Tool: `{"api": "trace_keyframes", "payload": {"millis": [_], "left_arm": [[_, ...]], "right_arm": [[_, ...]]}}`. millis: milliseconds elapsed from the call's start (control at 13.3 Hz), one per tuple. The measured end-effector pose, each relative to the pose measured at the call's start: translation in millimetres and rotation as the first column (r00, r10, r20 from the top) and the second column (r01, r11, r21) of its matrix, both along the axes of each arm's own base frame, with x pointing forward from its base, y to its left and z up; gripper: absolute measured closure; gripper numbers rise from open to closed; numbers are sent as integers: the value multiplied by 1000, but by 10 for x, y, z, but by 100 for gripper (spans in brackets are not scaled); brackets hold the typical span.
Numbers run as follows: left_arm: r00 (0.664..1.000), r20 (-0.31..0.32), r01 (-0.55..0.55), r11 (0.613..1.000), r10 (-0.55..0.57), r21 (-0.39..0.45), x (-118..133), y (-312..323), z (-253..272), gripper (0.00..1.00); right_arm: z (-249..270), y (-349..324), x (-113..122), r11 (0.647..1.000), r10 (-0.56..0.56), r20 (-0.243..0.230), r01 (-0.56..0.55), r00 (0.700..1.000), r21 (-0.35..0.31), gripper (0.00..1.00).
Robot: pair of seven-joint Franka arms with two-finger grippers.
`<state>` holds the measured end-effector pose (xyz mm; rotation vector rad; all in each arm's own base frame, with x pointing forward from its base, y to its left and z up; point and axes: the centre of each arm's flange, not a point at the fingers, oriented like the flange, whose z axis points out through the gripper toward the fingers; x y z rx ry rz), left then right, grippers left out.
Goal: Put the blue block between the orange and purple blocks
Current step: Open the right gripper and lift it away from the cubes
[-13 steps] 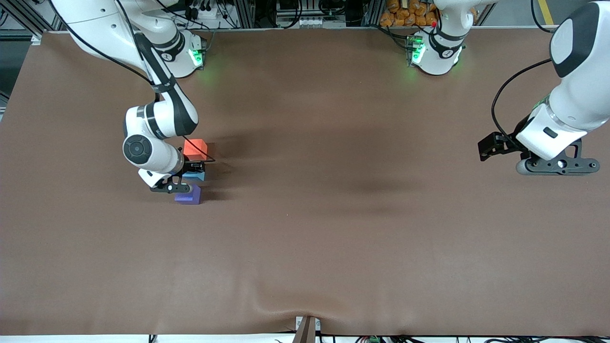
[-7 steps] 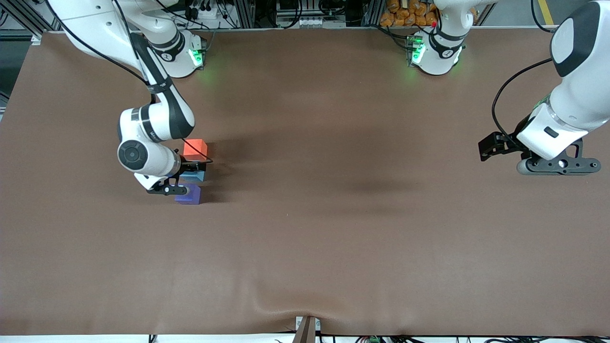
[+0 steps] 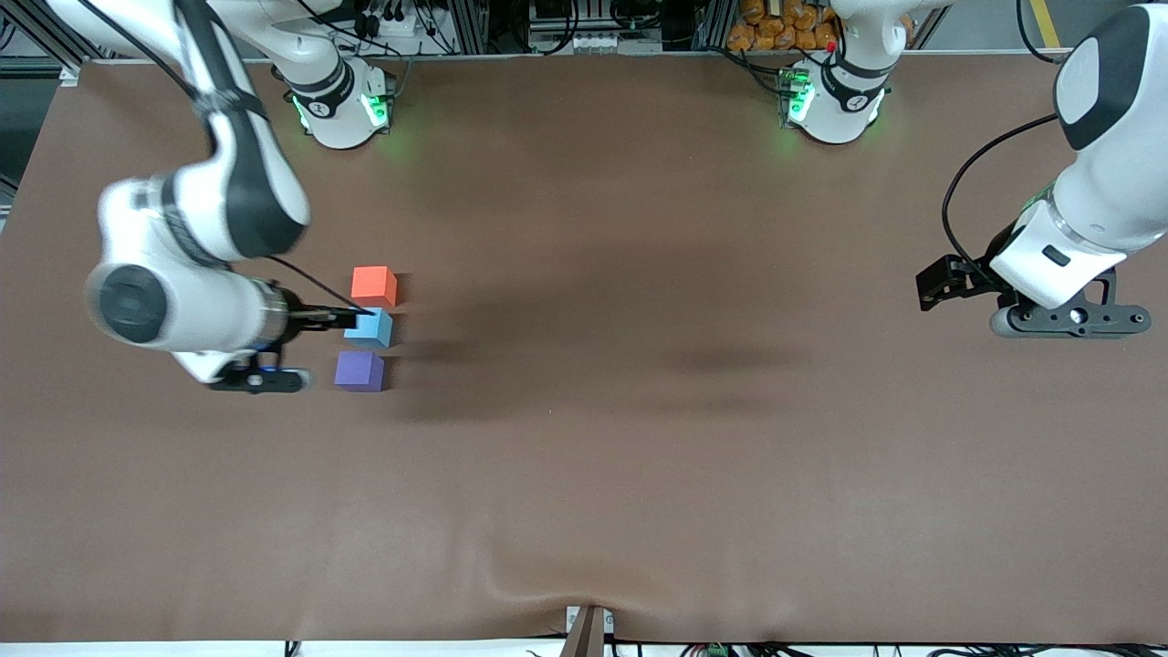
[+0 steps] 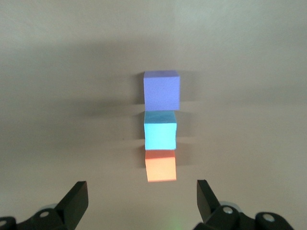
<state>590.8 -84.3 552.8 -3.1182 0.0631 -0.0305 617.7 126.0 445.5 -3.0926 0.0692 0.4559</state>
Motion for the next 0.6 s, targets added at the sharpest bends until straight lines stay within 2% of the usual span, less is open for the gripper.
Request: {"api": "trace_keyframes", "payload": {"millis": [226,528,603], "left_arm": [[1000,2,0,1000,0,-1,6,1,2,0],[1000,4,0,1000,0,-1,10,1,5,0],[1000,4,0,1000,0,-1,10,1,6,0]], "right_arm": [[750,-357,115,999,-46,51,46,998,13,0],[1440,-508,-22,999,-44,42,43,998,29,0],[1612,-466,-83,999,-35,54,33,998,32,0]]}}
